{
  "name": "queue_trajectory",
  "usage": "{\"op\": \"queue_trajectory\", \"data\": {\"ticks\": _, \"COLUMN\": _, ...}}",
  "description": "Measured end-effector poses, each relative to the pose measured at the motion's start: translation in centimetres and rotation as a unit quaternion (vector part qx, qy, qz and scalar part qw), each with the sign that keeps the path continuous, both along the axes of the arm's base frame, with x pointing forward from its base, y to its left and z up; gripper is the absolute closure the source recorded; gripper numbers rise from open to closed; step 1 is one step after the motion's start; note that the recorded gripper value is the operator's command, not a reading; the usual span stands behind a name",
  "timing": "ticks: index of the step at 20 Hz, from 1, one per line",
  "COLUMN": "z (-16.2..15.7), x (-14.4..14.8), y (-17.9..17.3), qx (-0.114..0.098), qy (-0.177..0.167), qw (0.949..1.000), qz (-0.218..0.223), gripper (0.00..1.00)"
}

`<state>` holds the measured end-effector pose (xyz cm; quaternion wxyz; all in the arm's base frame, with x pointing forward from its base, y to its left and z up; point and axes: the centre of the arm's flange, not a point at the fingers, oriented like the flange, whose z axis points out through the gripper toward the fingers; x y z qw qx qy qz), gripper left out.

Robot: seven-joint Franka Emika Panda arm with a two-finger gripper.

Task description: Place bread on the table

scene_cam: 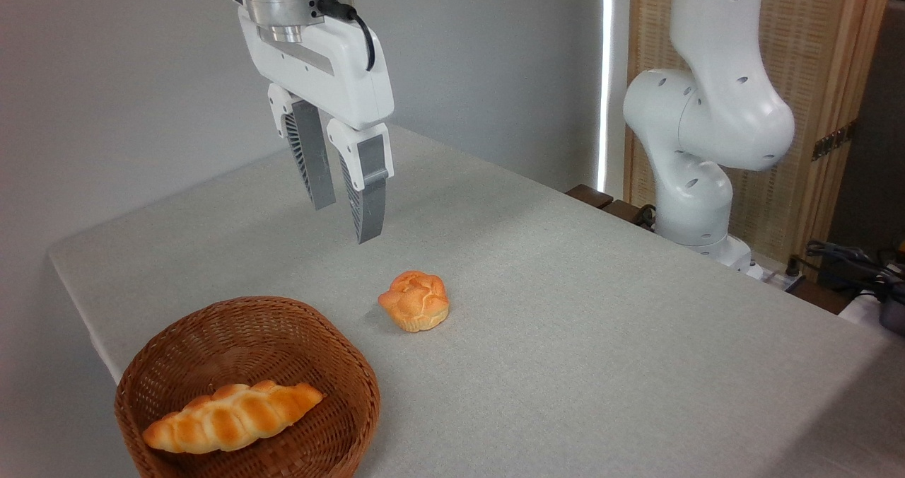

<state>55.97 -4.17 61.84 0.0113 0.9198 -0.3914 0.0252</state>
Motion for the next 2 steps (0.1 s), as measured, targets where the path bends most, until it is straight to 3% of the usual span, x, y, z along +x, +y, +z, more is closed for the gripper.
{"op": "queue_trajectory", "data": {"ticks": 2, "z": -0.02, "x": 0.00, "y": -0.01, "qx": 0.000, "qy": 0.000, "qw": 1.0000, "qz": 0.000, "gripper": 0.00}}
